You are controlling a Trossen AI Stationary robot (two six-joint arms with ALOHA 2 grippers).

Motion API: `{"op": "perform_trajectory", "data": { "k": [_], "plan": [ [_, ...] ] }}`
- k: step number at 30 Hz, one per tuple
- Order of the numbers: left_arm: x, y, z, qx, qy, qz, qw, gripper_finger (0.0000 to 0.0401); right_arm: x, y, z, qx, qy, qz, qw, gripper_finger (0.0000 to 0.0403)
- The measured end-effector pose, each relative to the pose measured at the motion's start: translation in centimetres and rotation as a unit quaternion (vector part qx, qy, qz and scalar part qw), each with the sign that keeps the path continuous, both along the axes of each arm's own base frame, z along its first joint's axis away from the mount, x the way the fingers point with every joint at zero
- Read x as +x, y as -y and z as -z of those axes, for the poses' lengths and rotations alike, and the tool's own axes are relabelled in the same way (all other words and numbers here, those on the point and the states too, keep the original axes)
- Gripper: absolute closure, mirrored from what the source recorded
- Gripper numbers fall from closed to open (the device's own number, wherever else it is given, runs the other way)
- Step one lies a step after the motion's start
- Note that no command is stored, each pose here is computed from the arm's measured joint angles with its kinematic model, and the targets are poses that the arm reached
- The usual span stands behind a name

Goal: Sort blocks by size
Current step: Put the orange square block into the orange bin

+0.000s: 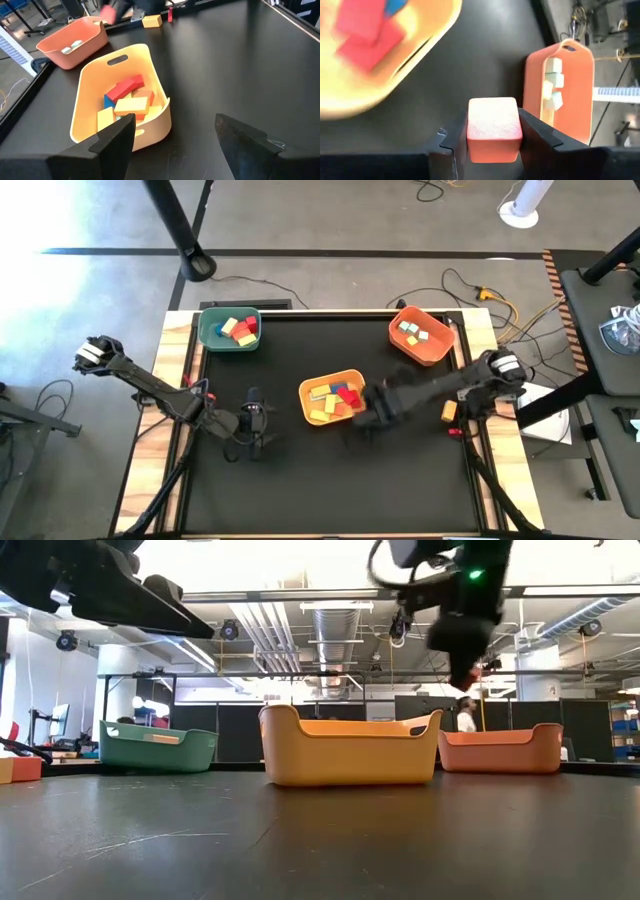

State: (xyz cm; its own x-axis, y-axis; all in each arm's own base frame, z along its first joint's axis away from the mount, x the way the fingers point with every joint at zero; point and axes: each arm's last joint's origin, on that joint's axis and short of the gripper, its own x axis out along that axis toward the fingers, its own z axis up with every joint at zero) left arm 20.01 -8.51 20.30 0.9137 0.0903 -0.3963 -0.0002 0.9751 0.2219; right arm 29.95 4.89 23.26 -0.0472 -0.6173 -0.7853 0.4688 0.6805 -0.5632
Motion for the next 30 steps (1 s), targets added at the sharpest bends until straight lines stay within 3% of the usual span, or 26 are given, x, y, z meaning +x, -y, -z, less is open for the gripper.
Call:
{"op": "perform_trajectory", "data": {
  "k": [5, 13, 18, 22, 27, 30],
  "plan": [
    [-0.1, 0.0, 0.2, 0.006, -0.011, 0.001, 1.0, 0.0142, 0.4, 3.6, -1.1, -0.043, 0.034, 0.041, 0.998, 0.0277],
    [-0.1, -0.1, 0.3, 0.005, -0.016, -0.001, 1.0, 0.0142, -1.4, 10.3, -2.6, -0.024, 0.064, 0.18, 0.981, 0.0277],
    [-0.1, -0.1, 0.3, 0.0, -0.015, -0.003, 1.0, 0.0142, -4.2, 16.6, -2.5, -0.047, 0.077, 0.317, 0.944, 0.0277],
    [-0.1, -0.1, 0.3, -0.002, -0.015, -0.004, 1.0, 0.0142, -6.7, 21.1, -0.7, -0.028, 0.077, 0.417, 0.905, 0.0277],
    [-0.2, -0.1, 0.4, -0.001, -0.019, -0.004, 1.0, 0.0142, -8.9, 24.9, 2.0, -0.03, 0.103, 0.488, 0.866, 0.0277],
    [-0.2, -0.1, 0.4, 0.0, -0.022, -0.004, 1.0, 0.0142, -9.1, 26.3, 3.7, -0.002, 0.141, 0.499, 0.855, 0.0277]
  ]
}}
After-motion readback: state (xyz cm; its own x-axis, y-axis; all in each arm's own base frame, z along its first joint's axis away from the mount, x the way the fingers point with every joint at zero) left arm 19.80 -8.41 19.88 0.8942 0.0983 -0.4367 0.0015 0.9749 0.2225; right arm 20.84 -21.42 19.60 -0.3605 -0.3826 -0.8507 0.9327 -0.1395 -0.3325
